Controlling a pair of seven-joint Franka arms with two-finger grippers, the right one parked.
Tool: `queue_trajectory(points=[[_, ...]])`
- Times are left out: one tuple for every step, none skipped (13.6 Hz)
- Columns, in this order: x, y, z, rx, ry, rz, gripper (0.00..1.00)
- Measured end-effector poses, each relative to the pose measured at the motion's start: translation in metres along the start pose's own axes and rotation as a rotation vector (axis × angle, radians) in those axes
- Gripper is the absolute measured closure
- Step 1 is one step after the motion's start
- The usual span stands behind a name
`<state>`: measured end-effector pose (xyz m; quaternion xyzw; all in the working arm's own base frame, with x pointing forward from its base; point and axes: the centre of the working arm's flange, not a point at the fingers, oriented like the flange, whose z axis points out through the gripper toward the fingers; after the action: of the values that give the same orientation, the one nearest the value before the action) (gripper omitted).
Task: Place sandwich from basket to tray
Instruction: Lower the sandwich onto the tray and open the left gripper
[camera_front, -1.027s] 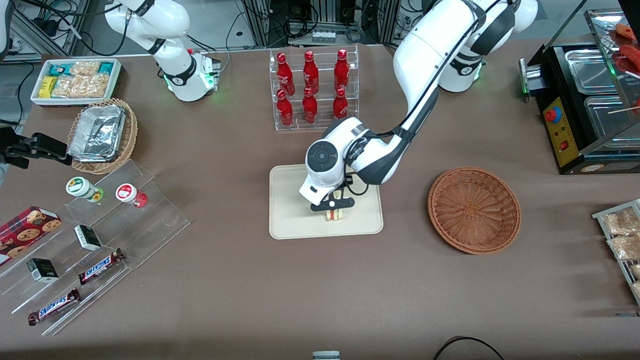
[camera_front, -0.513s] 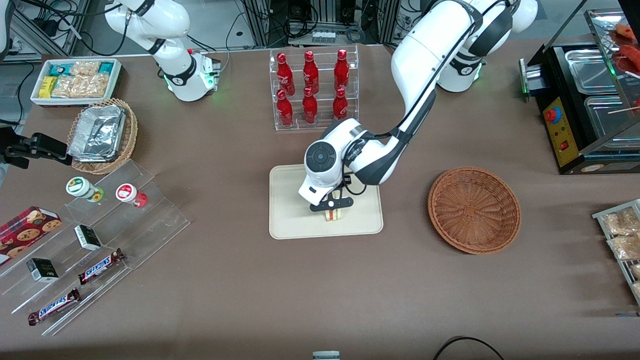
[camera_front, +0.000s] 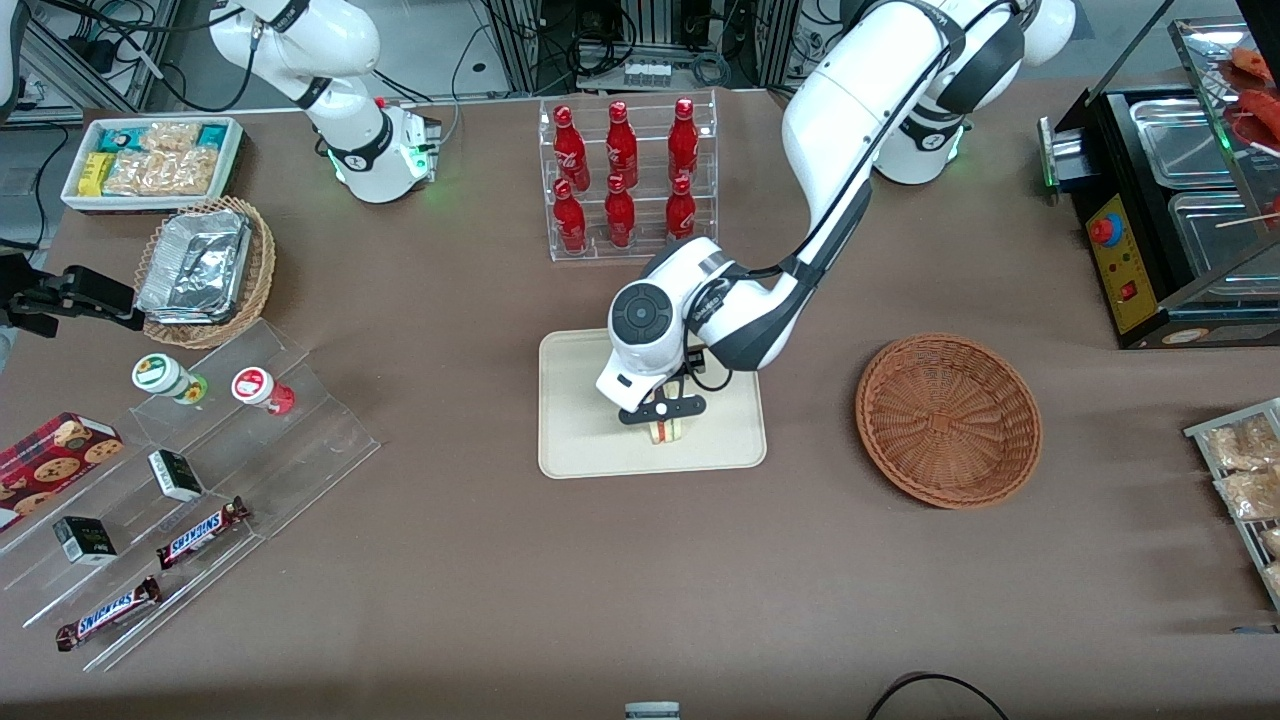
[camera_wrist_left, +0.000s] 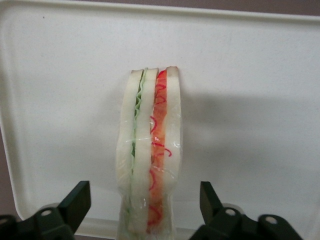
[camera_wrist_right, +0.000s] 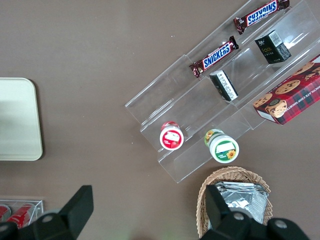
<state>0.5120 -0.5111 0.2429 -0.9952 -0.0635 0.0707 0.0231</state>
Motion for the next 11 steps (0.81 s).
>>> queue_trajectory(points=[[0.0,0.0,-0.008,-0.001,0.003,0.0,0.0],[0.0,0.0,-0.019,0.0,0.005,0.0,0.0],[-0.001,-0.001,-0.035,0.004,0.007,0.0,0.0],[-0.003,-0.003,-0.053,0.01,0.008,0.0,0.0],[-0.006,-0.005,-0.073,0.016,0.01,0.001,0.0],[-0.009,-0.008,-0.092,0.017,0.016,0.01,0.0],[-0.011,-0.012,-0.11,0.013,0.027,0.036,0.0],[-0.012,-0.017,-0.124,0.015,0.033,0.068,0.0],[-0.009,-0.027,-0.135,0.026,0.029,0.101,0.0],[-0.001,-0.041,-0.143,0.039,0.018,0.133,0.0],[0.01,-0.058,-0.151,0.045,-0.001,0.165,0.0]])
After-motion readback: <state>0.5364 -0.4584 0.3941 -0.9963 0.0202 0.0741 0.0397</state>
